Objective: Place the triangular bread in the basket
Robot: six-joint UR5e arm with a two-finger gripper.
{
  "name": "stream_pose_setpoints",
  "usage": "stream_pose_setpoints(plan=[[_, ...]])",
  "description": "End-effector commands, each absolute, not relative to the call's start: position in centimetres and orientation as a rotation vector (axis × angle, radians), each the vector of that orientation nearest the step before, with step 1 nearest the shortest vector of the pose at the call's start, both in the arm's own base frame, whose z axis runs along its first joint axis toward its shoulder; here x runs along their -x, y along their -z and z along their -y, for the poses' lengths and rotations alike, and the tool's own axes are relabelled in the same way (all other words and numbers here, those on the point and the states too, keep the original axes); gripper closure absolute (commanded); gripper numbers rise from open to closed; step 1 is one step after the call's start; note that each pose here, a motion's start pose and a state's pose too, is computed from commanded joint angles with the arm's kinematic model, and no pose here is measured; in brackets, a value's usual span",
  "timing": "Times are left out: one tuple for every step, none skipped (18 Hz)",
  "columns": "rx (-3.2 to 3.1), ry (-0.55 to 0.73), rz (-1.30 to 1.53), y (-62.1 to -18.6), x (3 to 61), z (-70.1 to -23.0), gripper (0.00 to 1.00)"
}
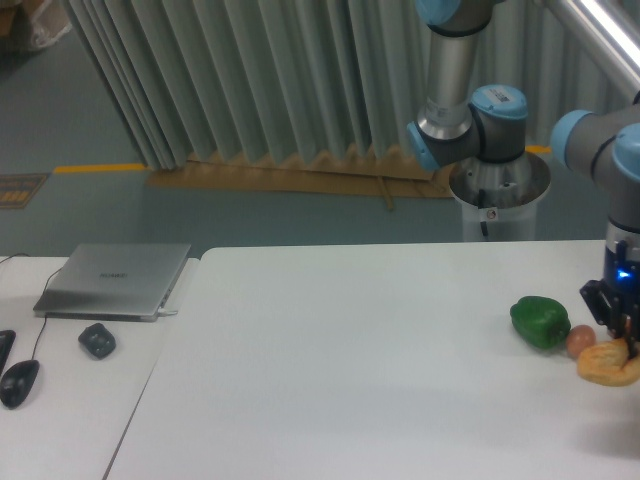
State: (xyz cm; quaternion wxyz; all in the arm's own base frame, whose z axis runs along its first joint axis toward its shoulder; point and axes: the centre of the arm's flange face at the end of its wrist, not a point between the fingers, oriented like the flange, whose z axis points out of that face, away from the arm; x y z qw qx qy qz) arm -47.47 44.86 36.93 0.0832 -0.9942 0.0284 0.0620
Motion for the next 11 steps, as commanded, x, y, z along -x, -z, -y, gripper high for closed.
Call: stream_pose_setpoints(plan=[[2.962,-0.204,-0.085,-37.5,47.8,-44.8,0.85],[2.955,-0.224,-0.061,-38.2,48.5,-44.1,0.85],[2.948,-0.234,-0.057,-38.6,48.9,-43.9,0.85],[2.937,-0.257,-0.059,-39.4,49.2,-44.0,0.85],[2.919,-0.293,-0.056,-40.1,49.7,-43.9,0.85],[2.898,-0.342,-0.069,-41.0,50.5,-43.9,0.85],[2.898,-0.346,-0.082,-40.8,51.0,-44.1,0.85],[2.897,-0.352,-0.091,-40.7,51.3,-44.3,0.85],[2.897,-0.357,-0.089,-40.2,51.6,-44.4,0.85],[2.894,-0.363,-0.089,-40.0,51.9,-44.5,0.85],[2.893,-0.373,-0.083,-39.9,52.4,-44.3,0.84]])
